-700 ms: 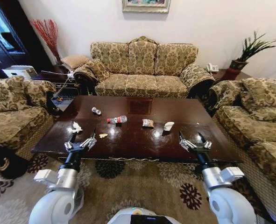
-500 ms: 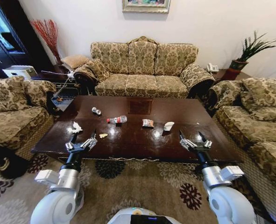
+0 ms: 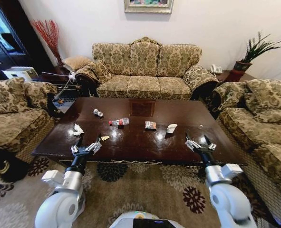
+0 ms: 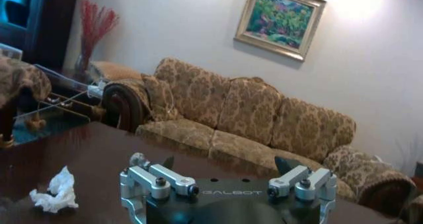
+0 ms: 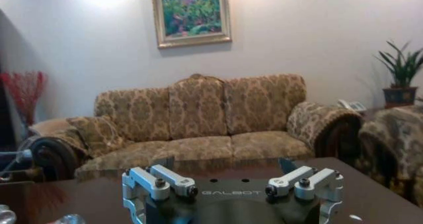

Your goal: Move to the front of the table and place the trash on the table into the trash bin.

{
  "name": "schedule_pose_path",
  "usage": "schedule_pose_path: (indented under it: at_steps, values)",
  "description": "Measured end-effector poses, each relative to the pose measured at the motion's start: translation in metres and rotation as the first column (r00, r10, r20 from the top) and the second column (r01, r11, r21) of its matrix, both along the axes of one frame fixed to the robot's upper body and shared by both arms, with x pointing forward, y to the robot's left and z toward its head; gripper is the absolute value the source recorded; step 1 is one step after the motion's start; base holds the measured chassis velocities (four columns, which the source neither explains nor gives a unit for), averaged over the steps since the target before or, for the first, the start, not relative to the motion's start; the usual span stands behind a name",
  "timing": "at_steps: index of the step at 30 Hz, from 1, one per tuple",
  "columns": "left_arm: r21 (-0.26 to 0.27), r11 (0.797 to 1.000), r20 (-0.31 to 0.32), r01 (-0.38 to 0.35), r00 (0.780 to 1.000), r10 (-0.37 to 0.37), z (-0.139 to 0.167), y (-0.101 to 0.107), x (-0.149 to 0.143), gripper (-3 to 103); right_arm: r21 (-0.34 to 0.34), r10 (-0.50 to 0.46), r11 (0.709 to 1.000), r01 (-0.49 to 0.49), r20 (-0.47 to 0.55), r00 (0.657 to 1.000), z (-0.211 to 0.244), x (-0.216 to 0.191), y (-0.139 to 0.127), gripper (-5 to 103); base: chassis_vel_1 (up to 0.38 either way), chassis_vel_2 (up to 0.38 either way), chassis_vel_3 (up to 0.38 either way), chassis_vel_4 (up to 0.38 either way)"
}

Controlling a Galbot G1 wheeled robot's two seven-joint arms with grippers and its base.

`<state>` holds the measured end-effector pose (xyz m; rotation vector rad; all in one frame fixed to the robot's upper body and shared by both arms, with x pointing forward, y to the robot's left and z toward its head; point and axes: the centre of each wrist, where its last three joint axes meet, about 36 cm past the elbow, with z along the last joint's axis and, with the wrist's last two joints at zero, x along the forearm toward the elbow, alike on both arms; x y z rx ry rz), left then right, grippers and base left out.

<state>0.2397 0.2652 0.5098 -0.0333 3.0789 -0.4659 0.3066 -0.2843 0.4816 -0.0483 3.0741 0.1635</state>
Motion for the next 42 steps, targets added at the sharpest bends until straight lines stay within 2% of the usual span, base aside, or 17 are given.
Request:
schedule_pose_path:
  at_steps: [1,3,4,6,12,24,29,32,37,42]
  values:
    - [-0.009,1.0,-0.004,-0.005,1.0,0.005,-0.002,-0.001,0.0,100,-0.002,0.007,1.0,-0.007,0.006,1.0,-0.002,0.001,0.002,100,0.0,0.0,0.0,0.0]
    - [-0.023,1.0,-0.027,-0.012,1.0,0.011,-0.012,0.0,0.005,100,-0.058,0.011,0.998,-0.01,0.008,1.0,-0.017,0.004,0.006,100,0.0,0.0,0.0,0.0]
    - [-0.023,1.0,-0.027,-0.012,1.0,0.011,-0.012,0.0,0.005,100,-0.058,0.011,0.998,-0.01,0.008,1.0,-0.017,0.004,0.006,100,0.0,0.0,0.0,0.0]
    - [-0.006,1.0,-0.033,0.003,0.999,-0.004,-0.013,0.004,0.01,100,-0.108,0.011,0.994,-0.01,0.008,1.0,-0.019,0.006,0.011,100,0.0,0.0,0.0,0.0]
    - [0.001,1.0,-0.024,0.013,1.0,-0.013,-0.009,0.014,0.018,100,-0.109,0.011,0.994,-0.011,-0.005,1.0,-0.021,0.006,0.013,100,0.0,0.0,0.0,0.0]
    - [-0.009,1.0,-0.043,0.005,0.999,-0.005,-0.015,0.015,0.017,100,-0.094,0.017,0.995,-0.016,0.007,1.0,-0.021,0.002,0.018,100,0.066,-0.062,-0.06,0.059]
    - [0.003,1.0,-0.057,-0.011,0.998,0.011,-0.029,0.019,0.019,100,-0.087,0.014,0.996,-0.008,0.074,0.997,-0.025,0.001,0.015,100,0.005,-0.022,-0.009,0.013]
    - [-0.003,1.0,-0.09,-0.015,0.996,0.015,-0.044,0.02,0.022,100,-0.112,0.018,0.994,-0.006,0.105,0.994,-0.021,-0.006,0.006,100,0.0,0.0,0.0,0.0]
    - [-0.019,1.0,-0.094,-0.022,0.995,0.02,-0.044,0.015,0.019,100,-0.108,0.021,0.994,-0.008,0.117,0.993,-0.009,-0.019,0.008,100,0.0,0.0,0.0,0.0]
    - [-0.01,0.999,-0.097,-0.032,0.995,0.031,-0.041,0.012,0.013,100,-0.099,0.018,0.995,-0.006,0.128,0.992,-0.007,-0.018,0.01,100,0.009,0.005,-0.011,-0.005]
